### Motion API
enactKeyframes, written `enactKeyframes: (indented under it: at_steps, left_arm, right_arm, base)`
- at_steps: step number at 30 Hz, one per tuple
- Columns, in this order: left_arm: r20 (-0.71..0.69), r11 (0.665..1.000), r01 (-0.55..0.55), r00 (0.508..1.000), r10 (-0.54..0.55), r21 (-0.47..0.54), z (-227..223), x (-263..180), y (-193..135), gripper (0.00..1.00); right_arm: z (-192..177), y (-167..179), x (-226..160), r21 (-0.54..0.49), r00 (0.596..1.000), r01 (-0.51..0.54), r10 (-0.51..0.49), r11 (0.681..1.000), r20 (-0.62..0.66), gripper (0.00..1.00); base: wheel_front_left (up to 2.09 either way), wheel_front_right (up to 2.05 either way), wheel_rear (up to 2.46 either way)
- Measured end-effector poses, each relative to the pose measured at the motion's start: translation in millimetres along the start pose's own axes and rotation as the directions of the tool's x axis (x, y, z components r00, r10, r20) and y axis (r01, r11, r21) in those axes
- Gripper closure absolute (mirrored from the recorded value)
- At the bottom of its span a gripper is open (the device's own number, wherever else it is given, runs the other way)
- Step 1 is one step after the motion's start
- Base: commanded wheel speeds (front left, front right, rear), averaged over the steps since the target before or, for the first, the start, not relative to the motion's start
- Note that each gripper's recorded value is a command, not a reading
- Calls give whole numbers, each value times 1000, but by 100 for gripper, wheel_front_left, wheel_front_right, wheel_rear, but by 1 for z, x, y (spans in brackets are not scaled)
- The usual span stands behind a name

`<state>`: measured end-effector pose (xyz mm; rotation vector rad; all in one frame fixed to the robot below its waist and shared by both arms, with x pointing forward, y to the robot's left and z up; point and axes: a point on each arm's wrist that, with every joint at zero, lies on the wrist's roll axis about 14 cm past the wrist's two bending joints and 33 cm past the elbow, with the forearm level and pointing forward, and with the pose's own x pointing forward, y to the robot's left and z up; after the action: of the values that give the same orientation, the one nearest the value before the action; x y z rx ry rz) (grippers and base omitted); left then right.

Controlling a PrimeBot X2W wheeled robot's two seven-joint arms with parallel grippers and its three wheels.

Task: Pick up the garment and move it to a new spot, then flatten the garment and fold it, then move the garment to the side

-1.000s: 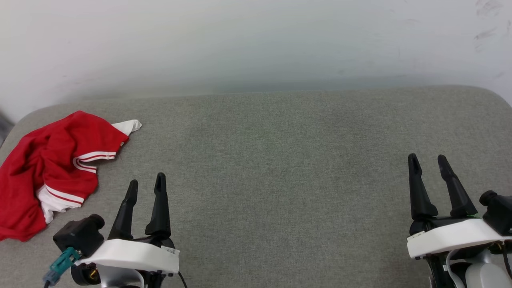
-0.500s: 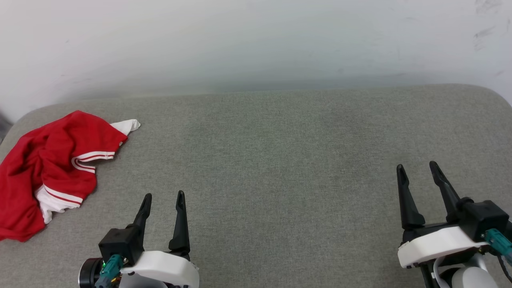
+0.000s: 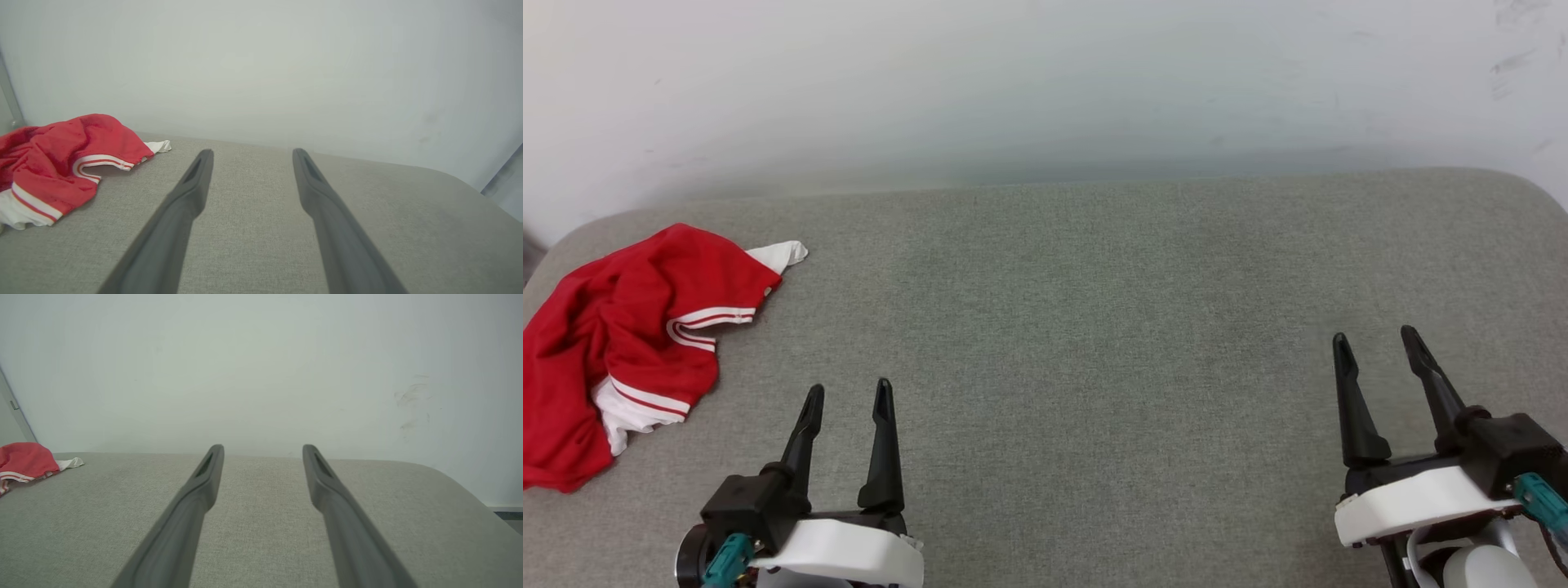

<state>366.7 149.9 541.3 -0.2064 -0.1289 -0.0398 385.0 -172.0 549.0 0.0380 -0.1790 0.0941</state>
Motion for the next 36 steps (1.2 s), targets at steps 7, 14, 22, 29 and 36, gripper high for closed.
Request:
enactKeyframes:
  at_steps: [7,14,22,29,36]
  left_arm:
    - [11,999,27,1000,-27,-44,-2,-5,1,0]
    - [-31,997,67,997,-68,-31,-20,-11,2,0]
    - [-59,995,95,994,-95,9,-31,-14,2,0]
    - [-50,994,105,993,-103,32,-29,-15,1,0]
    - [-37,995,81,996,-80,50,-24,-19,9,0]
  right_arm:
    - [-7,-8,-3,51,1000,30,-30,998,-10,0]
    - [-13,-10,-6,49,999,38,-37,998,-23,0]
    - [-17,-7,-8,-6,999,22,-22,1000,-31,0]
    - [-19,-1,-8,-45,999,-3,1,999,-35,0]
    - [-21,13,-3,-49,998,-47,46,998,-36,0]
  base:
    - [0,0,0]
    - [0,0,0]
    - [0,0,0]
    - [0,0,0]
    - [0,0,0]
